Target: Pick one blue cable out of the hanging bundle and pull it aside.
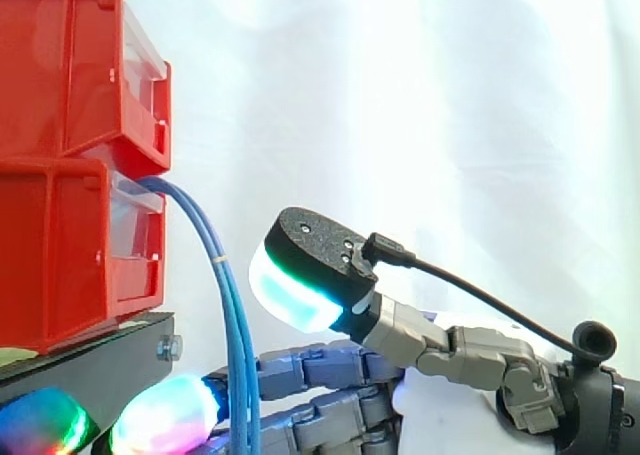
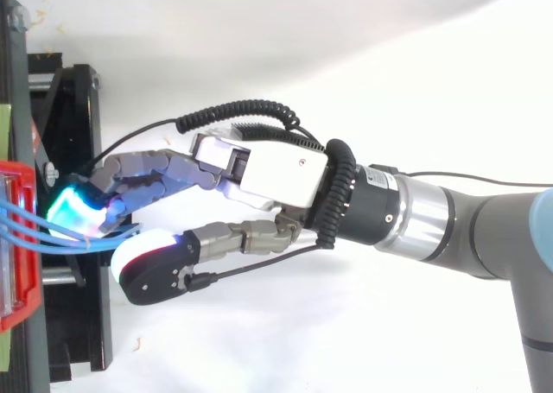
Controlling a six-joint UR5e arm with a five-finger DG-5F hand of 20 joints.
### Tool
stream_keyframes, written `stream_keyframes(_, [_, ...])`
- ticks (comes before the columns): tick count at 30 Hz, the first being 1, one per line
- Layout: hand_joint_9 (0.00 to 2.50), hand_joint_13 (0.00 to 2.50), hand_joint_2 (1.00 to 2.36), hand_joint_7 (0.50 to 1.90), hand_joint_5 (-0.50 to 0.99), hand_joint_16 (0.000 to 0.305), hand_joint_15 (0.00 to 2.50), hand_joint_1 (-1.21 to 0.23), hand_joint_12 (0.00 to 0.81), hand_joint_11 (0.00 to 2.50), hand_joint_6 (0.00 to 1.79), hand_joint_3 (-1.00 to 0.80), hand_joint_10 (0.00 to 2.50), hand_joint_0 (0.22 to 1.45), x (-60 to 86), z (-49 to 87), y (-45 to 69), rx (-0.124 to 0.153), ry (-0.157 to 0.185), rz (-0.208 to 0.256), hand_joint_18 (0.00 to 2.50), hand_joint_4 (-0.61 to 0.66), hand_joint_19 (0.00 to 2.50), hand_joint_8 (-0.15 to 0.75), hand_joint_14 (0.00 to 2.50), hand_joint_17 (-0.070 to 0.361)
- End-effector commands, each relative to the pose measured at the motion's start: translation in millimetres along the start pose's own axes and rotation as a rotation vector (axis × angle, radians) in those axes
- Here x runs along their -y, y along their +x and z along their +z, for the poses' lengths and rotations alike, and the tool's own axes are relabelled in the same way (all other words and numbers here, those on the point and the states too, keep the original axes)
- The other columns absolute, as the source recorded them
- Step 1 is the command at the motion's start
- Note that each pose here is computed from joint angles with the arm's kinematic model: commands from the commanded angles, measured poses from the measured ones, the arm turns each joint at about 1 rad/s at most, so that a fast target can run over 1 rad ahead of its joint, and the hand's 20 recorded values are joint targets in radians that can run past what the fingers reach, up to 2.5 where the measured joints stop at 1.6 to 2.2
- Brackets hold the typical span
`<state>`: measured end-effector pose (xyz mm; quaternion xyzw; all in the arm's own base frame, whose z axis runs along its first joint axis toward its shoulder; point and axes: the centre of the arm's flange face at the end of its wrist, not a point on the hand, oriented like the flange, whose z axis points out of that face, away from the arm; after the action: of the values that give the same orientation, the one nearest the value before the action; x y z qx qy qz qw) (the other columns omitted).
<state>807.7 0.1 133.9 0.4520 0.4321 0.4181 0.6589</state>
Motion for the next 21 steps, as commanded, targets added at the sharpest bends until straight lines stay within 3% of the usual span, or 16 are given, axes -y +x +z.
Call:
stream_keyframes(1, [0.71,0.46,1.0,0.85,-0.18,0.063,0.15,-0.45,0.381,0.38,0.5,-0.45,0.01,0.49,-0.1,0.6,0.5,0.002,-0.006,-0.004,0.49,0.38,0.27,0.32,0.01,0.142])
stream_keyframes(10, [0.75,0.49,1.0,1.0,-0.15,0.06,0.17,-0.47,0.372,0.43,0.5,-0.45,0.01,0.51,-4.5,1.4,5.3,-0.001,-0.022,-0.004,0.52,0.38,0.29,0.32,0.01,0.136])
stream_keyframes(16, [0.78,0.5,1.01,1.05,-0.14,0.06,0.18,-0.49,0.367,0.45,0.5,-0.44,0.01,0.51,-8.5,0.3,14.9,-0.01,-0.03,-0.049,0.53,0.37,0.29,0.32,0.01,0.135])
stream_keyframes(20, [0.78,0.5,1.01,1.08,-0.13,0.059,0.18,-0.5,0.365,0.45,0.5,-0.44,0.01,0.52,-10.8,-0.1,19.6,-0.014,-0.037,-0.056,0.53,0.37,0.29,0.319,0.01,0.134])
stream_keyframes(21, [0.78,0.5,1.01,1.09,-0.13,0.059,0.18,-0.5,0.365,0.45,0.5,-0.44,0.01,0.52,-13.3,1.1,21.9,-0.02,-0.052,-0.06,0.54,0.36,0.3,0.316,0.01,0.133])
